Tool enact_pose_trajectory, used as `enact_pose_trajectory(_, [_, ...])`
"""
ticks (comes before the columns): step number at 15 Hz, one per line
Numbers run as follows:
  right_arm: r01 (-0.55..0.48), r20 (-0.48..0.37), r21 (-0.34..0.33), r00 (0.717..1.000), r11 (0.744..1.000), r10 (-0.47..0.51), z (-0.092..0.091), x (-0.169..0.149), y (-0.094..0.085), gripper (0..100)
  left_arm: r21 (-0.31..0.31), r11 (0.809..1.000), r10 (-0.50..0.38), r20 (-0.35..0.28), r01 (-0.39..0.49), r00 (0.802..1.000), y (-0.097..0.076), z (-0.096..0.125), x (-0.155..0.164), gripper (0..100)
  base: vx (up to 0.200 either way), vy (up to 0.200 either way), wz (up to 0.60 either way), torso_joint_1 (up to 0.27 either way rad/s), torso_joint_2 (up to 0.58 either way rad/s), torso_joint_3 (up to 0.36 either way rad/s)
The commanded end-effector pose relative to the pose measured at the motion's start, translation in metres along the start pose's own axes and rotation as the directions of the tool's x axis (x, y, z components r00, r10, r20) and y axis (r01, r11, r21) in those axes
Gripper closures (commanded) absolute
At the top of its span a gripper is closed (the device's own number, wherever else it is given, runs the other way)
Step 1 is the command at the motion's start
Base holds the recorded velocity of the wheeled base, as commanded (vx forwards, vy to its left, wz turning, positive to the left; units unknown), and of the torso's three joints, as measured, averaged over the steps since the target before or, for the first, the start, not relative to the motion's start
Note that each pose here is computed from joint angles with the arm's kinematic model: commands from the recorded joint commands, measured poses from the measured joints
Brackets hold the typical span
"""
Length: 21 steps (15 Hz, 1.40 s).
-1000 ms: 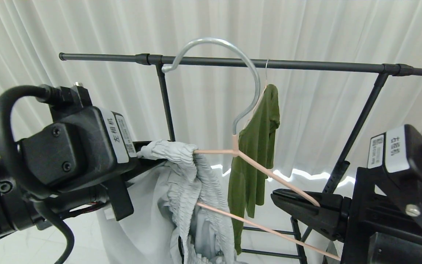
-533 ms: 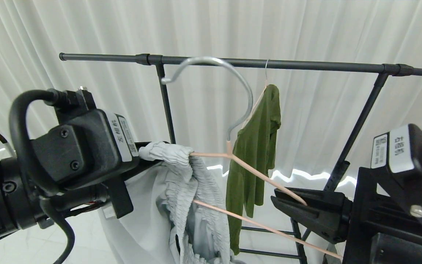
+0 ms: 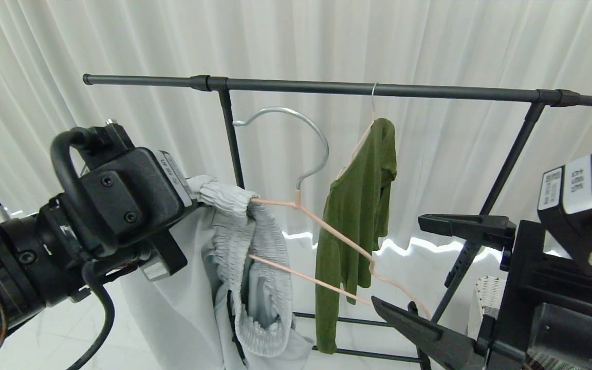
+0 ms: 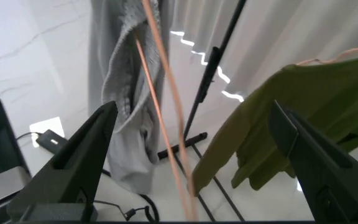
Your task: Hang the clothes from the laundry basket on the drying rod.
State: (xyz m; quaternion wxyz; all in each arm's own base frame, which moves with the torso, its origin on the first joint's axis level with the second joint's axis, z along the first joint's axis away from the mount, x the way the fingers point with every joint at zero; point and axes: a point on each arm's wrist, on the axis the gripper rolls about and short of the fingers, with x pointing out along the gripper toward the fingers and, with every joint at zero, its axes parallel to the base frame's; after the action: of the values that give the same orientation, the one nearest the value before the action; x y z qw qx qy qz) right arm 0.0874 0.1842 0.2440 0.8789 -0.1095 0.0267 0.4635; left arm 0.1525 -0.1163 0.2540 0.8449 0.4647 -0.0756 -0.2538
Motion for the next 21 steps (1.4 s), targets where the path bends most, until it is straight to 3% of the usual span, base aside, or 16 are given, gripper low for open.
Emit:
enact_pose_trajectory(1, [0.019, 0.003, 0.003, 1.0, 1.0, -0.019, 0.001, 0.0, -0.004, 0, -0.091, 0.995, 0.028, -0.073, -0.035, 0.997, -0.004, -0.003, 0.003, 100, 0.0, 0.0, 0.0, 0.0, 0.0, 0.0])
enact_pose_trajectory(4, [0.045, -0.016, 0.004, 0.999, 0.999, -0.045, -0.002, 0.001, -0.009, 0, -0.281, 0.949, 0.092, -0.198, -0.146, 0.976, -0.014, 0.009, 0.012, 100, 0.0, 0.0, 0.0, 0.0, 0.0, 0.0])
enact_pose_trajectory(7, [0.093, -0.055, 0.014, 0.994, 0.996, -0.092, -0.006, 0.003, -0.019, 0, -0.392, 0.905, 0.093, -0.191, -0.162, 0.977, -0.018, 0.022, 0.021, 100, 0.0, 0.0, 0.0, 0.0, 0.0, 0.0])
enact_pose_trajectory(8, [0.103, -0.06, 0.015, 0.993, 0.995, -0.102, -0.007, 0.003, -0.022, 0, -0.4, 0.901, 0.098, -0.185, -0.166, 0.978, -0.016, 0.024, 0.022, 100, 0.0, 0.0, 0.0, 0.0, 0.0, 0.0])
enact_pose_trajectory(10, [0.111, -0.098, 0.01, 0.989, 0.994, -0.11, -0.012, 0.007, -0.023, 0, -0.439, 0.881, 0.115, -0.163, -0.177, 0.98, -0.009, 0.033, 0.029, 100, 0.0, 0.0, 0.0, 0.0, 0.0, 0.0])
enact_pose_trajectory(11, [0.107, -0.119, 0.008, 0.987, 0.994, -0.105, -0.015, 0.011, -0.022, 0, -0.473, 0.862, 0.134, -0.14, -0.185, 0.981, -0.005, 0.041, 0.033, 100, 0.0, 0.0, 0.0, 0.0, 0.0, 0.0])
enact_pose_trajectory(13, [0.102, -0.152, 0.015, 0.983, 0.995, -0.098, -0.022, 0.021, -0.02, 0, -0.495, 0.847, 0.166, -0.099, -0.194, 0.981, -0.002, 0.05, 0.04, 100, 0.0, 0.0, 0.0, 0.0, 0.0, 0.0])
enact_pose_trajectory(16, [0.117, -0.187, 0.103, 0.978, 0.988, -0.096, -0.029, 0.033, -0.018, 0, -0.505, 0.842, 0.185, -0.061, -0.19, 0.981, -0.002, 0.058, 0.042, 100, 0.0, 0.0, 0.0, 0.0, 0.0, 0.0])
enact_pose_trajectory(18, [0.193, -0.199, 0.221, 0.968, 0.956, -0.149, -0.033, 0.045, -0.019, 0, -0.518, 0.837, 0.192, -0.026, -0.177, 0.981, 0.001, 0.067, 0.04, 100, 0.0, 0.0, 0.0, 0.0, 0.0, 0.0])
enact_pose_trajectory(21, [0.249, -0.215, 0.306, 0.958, 0.919, -0.188, -0.037, 0.061, -0.018, 0, -0.531, 0.83, 0.205, 0.001, -0.173, 0.979, 0.005, 0.075, 0.038, 100, 0.0, 0.0, 0.0, 0.0, 0.0, 0.0])
